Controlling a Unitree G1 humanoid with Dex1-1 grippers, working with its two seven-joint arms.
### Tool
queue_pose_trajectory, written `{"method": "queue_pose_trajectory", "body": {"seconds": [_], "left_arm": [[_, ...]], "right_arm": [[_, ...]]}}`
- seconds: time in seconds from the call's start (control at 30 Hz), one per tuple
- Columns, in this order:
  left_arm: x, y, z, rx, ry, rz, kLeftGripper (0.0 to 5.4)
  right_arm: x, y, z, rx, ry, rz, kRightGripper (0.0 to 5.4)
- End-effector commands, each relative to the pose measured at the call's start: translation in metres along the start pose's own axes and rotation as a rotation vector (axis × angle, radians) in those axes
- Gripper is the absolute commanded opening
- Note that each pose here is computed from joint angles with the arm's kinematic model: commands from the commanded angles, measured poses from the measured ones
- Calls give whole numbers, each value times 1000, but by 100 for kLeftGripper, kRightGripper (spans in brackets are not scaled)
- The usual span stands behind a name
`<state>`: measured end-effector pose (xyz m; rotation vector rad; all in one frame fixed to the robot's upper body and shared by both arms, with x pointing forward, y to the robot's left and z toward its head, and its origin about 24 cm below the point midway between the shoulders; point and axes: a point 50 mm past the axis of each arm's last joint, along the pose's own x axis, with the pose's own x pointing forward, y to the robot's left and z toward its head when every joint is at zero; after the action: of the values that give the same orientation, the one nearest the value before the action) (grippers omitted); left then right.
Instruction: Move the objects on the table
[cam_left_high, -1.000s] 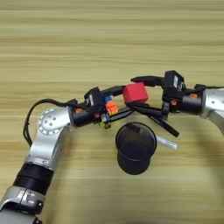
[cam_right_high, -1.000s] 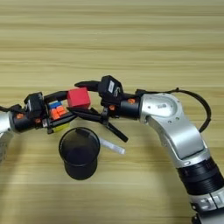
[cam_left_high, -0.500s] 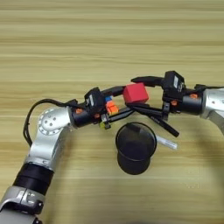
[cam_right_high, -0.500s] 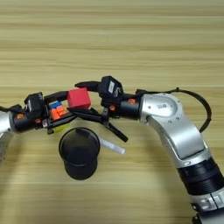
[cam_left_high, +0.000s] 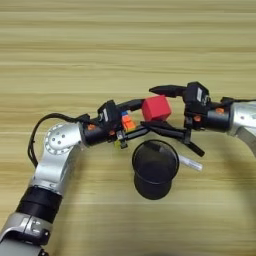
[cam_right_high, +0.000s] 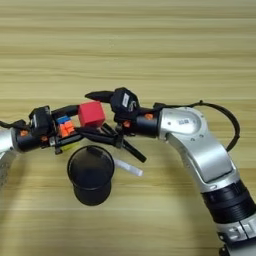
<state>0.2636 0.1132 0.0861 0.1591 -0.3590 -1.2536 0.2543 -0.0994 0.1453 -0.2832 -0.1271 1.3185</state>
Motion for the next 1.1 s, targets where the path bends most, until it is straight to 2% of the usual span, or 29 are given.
{"method": "queue_pose_trajectory", "body": {"seconds": [0.03, 0.27, 0.5, 0.73, 0.9, 1.1], "left_arm": [[2, 2, 2, 7, -2, -13, 216], [2, 2, 1, 10, 4, -9, 216], [1, 2, 1, 8, 3, -5, 216], [-3, 4, -1, 3, 9, 24, 216], [-18, 7, -3, -28, 1, 110, 216], [-39, 11, -9, -42, 29, 224, 216]], "right_arm": [[0, 1, 0, -1, 4, 7, 472], [0, 0, 2, -3, -6, 2, 538], [-3, -2, 10, -20, -41, -10, 540], [-13, -8, 15, -35, -55, -49, 540], [-21, -12, 17, -29, -72, -101, 540], [-30, -19, 12, 0, -80, -174, 540]]}}
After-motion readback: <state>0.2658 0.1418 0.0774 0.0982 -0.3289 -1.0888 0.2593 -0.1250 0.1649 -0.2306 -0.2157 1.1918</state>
